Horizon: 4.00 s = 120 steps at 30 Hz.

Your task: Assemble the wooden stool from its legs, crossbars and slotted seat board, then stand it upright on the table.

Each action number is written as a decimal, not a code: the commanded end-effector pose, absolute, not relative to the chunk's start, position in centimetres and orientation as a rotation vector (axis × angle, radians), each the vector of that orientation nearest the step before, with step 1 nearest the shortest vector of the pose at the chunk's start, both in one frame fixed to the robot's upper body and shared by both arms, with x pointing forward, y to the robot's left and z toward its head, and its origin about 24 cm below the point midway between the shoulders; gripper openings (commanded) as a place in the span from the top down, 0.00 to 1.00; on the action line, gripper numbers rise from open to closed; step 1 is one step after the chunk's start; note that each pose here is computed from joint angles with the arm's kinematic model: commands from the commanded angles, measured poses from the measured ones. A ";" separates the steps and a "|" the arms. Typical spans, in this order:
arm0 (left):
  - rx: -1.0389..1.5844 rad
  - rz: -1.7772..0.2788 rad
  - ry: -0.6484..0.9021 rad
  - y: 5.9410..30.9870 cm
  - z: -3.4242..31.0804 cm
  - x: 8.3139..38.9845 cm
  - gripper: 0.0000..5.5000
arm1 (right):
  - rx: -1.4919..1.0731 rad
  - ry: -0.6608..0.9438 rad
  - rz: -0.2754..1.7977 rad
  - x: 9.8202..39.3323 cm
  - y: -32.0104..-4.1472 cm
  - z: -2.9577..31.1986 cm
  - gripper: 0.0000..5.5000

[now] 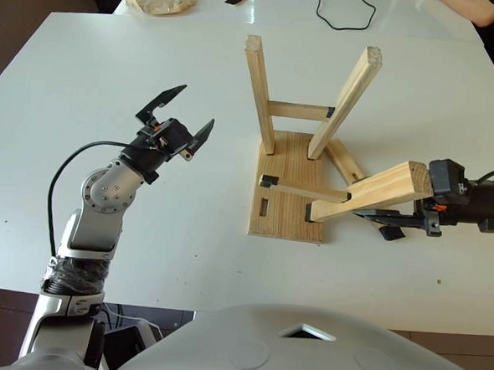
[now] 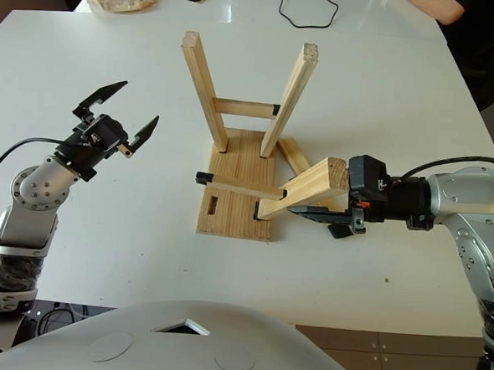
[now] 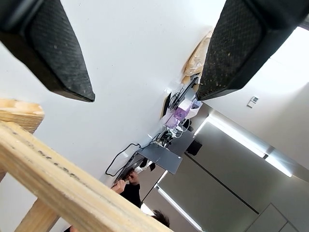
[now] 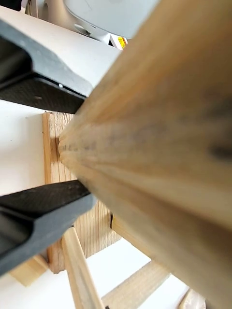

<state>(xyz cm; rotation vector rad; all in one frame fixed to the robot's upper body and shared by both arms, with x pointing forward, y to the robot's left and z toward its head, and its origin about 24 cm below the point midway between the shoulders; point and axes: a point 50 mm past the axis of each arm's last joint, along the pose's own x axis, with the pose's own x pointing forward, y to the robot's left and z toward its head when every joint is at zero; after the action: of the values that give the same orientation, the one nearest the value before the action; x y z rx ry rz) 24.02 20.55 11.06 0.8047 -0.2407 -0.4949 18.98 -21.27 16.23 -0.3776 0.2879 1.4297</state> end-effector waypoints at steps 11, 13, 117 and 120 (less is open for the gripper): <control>0.808 -0.500 -0.244 20.0 11.0 24.2 0.29 | -0.470 0.396 1.505 19.9 -19.8 13.6 0.64; 0.808 -0.503 -0.243 19.9 11.0 24.2 0.29 | -0.466 0.447 1.498 20.3 -20.1 12.6 0.64; 0.860 -0.496 -0.096 20.7 8.1 21.1 0.29 | -0.229 0.622 0.703 16.8 -26.2 2.8 0.57; 0.853 -0.466 -0.110 21.0 8.5 21.4 0.29 | -0.245 0.618 0.701 17.2 -26.7 3.1 0.62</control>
<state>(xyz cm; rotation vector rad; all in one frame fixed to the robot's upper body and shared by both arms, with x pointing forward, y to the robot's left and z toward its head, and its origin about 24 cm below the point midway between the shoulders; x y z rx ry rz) 21.03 20.62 8.05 0.8553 -0.1008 -0.4960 17.28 -26.26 3.52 -0.2331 0.5779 0.7026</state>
